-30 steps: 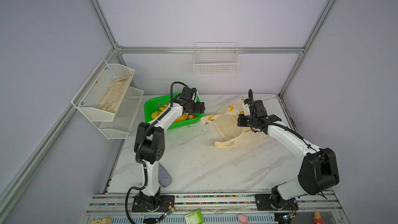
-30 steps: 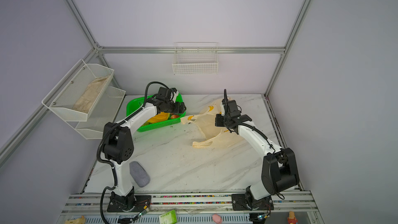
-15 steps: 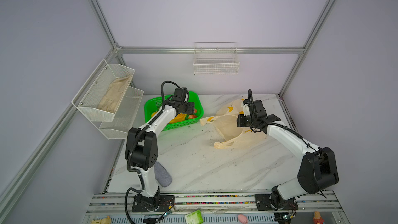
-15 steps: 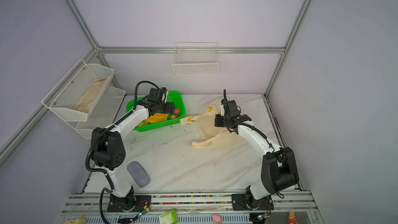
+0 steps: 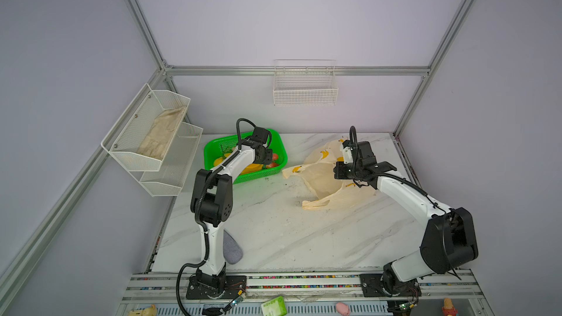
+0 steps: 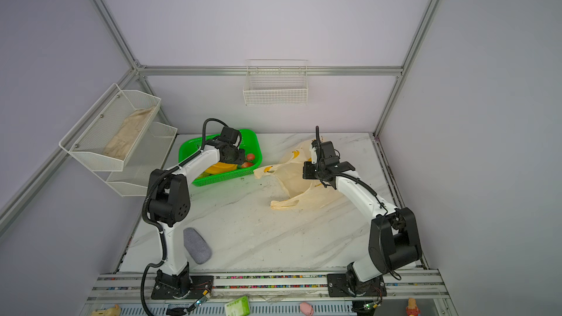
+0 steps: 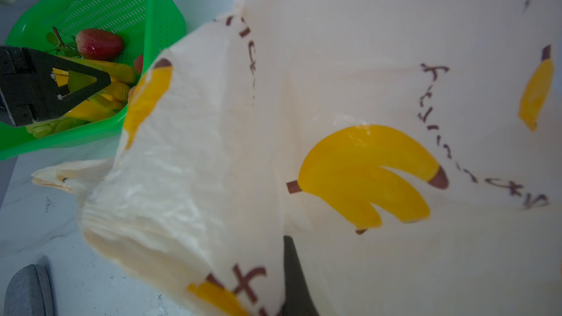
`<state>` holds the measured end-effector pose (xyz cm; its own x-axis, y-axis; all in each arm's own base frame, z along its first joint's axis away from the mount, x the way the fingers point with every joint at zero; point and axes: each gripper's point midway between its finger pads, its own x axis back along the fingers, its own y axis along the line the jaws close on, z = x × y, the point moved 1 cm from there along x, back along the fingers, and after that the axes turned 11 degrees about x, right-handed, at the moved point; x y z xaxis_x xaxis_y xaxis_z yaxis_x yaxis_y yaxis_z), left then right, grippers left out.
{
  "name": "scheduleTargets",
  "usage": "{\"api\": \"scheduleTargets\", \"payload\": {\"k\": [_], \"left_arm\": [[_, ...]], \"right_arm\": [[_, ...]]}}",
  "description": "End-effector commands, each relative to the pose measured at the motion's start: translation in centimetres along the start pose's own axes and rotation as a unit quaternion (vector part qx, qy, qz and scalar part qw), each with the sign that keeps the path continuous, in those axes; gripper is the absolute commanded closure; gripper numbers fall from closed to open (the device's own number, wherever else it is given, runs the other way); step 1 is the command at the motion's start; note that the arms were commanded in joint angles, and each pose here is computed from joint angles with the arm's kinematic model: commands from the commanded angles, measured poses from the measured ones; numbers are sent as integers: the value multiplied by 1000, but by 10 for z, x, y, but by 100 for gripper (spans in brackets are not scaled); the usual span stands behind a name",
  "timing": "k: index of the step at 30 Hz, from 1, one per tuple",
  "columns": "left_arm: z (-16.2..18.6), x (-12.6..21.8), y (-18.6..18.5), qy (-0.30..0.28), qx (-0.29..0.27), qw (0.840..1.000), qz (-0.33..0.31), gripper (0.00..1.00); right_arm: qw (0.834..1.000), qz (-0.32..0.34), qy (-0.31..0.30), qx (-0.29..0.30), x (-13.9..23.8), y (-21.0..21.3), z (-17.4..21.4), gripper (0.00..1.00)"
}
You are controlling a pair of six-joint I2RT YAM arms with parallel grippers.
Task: Place the fake fruits into the plastic bag and tie a complex knot
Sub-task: 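Lower the left gripper and grasp the yellow banana bunch in the basket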
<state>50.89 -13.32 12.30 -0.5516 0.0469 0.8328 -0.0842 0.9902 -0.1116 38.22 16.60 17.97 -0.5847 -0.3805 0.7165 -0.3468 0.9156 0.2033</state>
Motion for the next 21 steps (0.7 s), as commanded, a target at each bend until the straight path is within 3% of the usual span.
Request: {"api": "scheduleTargets", "payload": {"k": [1,5,11,16,21], "left_arm": [[-38,17,-11,-50,2,999,8,67],[-41,21,-10,-56,-12,998,6,79],[-51,52,-11,-82,-15,996,2,87],[-52,109,-16,-114,-6,993,34,100],[-37,193,-31,-151,-14,982,117,100]], "right_arm": [[1000,-5,-4,4,-1,2,-4,100],[1000,-4,-2,4,-2,1,-3,100],[1000,0,-6,2,-1,0,-5,100],[1000,9,-15,-5,1,-2,-12,100],[999,0,-33,-13,4,2,-26,100]]}}
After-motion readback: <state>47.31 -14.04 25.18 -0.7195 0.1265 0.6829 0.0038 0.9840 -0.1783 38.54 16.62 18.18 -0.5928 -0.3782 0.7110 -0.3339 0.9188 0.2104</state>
